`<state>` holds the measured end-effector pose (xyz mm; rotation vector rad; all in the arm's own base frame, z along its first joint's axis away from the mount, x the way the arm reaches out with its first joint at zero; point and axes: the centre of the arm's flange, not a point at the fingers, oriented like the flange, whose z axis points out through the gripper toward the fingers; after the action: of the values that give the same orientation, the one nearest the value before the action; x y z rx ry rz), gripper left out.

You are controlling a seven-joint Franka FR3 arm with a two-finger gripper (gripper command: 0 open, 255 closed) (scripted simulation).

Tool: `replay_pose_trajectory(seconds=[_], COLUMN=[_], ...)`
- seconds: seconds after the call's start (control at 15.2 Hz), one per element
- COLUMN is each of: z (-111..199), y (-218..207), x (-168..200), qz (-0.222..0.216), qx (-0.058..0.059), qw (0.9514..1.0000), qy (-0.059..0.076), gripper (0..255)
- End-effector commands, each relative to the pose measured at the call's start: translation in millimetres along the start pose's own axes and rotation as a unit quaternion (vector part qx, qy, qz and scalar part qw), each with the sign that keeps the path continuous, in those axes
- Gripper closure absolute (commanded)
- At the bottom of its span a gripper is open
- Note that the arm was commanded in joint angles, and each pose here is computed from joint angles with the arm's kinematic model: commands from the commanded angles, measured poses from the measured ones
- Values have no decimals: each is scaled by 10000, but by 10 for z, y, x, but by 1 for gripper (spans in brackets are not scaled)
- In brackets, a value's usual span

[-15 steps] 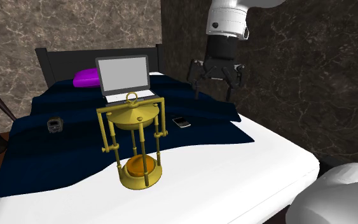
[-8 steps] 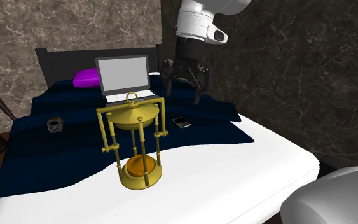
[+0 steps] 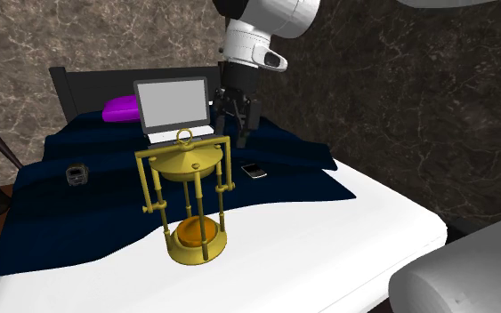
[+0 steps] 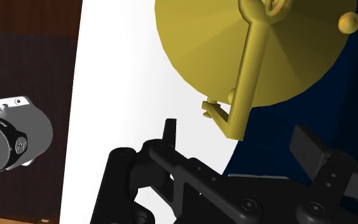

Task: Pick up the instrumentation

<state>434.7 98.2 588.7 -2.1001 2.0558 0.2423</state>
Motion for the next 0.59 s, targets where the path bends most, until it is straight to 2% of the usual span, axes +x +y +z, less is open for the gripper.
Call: replay_pose_trajectory(seconds=[0.0, 0.2, 0.33, 0.4, 0.53], z=[98, 281, 281, 284, 281], y=[-4, 0, 0, 0, -3], x=[25, 72, 72, 72, 76], qz=[39, 39, 39, 39, 39], qx=[5, 5, 5, 5, 6], qw=[10000, 10000, 10000, 10000, 10000], qy=[-3, -3, -3, -3, -3], gripper=[0, 0, 0, 255, 255])
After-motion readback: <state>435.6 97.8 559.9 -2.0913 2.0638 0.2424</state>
